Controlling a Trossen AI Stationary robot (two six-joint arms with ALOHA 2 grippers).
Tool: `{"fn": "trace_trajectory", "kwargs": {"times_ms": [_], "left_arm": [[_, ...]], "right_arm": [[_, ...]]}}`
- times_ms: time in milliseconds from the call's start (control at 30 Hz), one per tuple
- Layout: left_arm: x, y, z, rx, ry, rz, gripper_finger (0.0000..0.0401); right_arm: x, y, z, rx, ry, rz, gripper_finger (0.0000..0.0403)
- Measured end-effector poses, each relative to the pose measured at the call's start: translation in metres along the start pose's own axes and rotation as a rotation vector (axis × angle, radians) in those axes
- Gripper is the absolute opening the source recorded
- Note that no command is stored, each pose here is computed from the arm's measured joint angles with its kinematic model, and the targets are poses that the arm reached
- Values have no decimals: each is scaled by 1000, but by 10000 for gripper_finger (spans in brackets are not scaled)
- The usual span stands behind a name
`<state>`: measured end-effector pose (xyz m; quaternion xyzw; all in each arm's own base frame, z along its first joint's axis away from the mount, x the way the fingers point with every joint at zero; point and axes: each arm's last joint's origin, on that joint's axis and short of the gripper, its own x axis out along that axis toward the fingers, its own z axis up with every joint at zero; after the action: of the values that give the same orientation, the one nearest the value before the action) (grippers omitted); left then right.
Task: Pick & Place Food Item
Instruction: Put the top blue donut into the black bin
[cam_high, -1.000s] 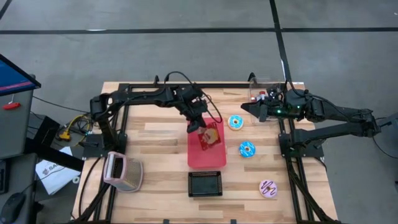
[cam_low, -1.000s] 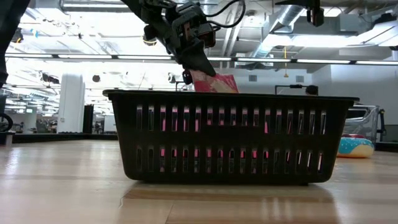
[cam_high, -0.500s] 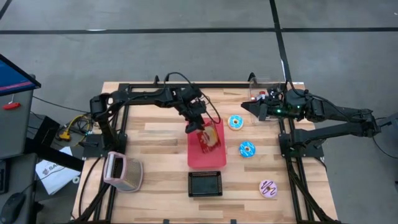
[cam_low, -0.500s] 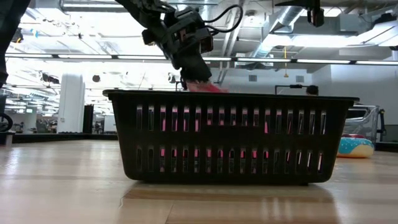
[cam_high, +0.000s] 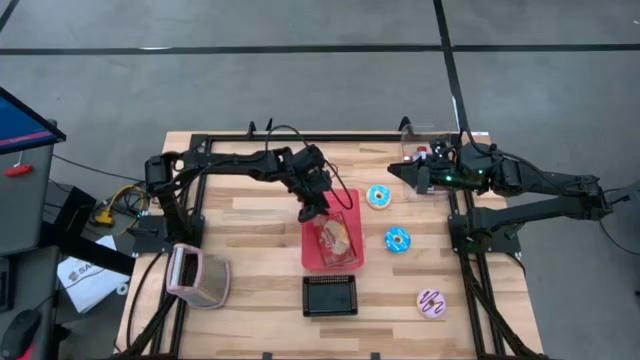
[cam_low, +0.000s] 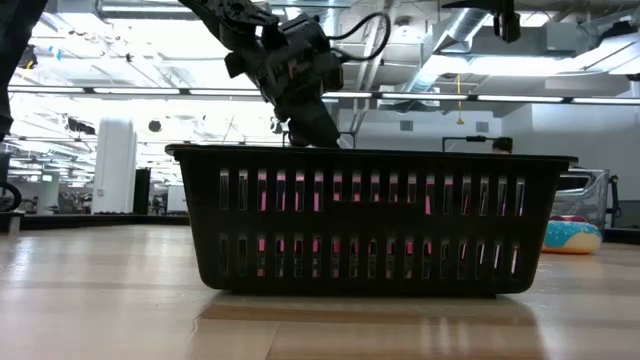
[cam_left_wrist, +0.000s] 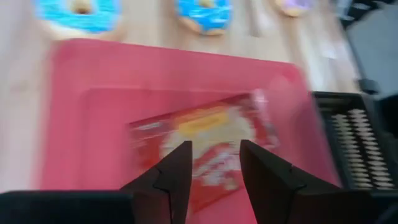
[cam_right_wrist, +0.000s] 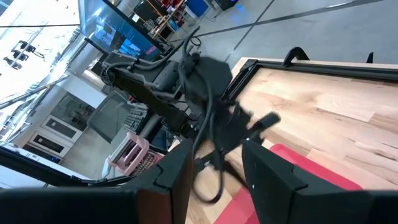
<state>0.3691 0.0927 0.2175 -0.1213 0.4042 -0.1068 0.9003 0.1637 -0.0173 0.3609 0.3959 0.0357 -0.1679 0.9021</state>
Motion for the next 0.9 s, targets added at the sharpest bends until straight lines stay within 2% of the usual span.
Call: {"fn": "trace_trajectory", "kwargs": {"times_ms": [233, 467, 600, 667, 900], "left_arm": [[-29, 12, 5, -15, -53, 100, 149], [-93, 10, 16, -5, -200, 251, 171], [-127, -4, 19, -27, -275, 281, 178], [-139, -14, 18, -33, -289, 305, 180], [-154, -60, 8, 17, -219, 420, 190]], "right_arm": [[0, 0, 0, -10, 1, -1, 132], [0, -5, -1, -72, 24, -39, 132], [5, -13, -11, -151, 141, -103, 132], [10, -15, -17, -224, 222, -99, 132], [29, -17, -34, -481, 419, -56, 150]]}}
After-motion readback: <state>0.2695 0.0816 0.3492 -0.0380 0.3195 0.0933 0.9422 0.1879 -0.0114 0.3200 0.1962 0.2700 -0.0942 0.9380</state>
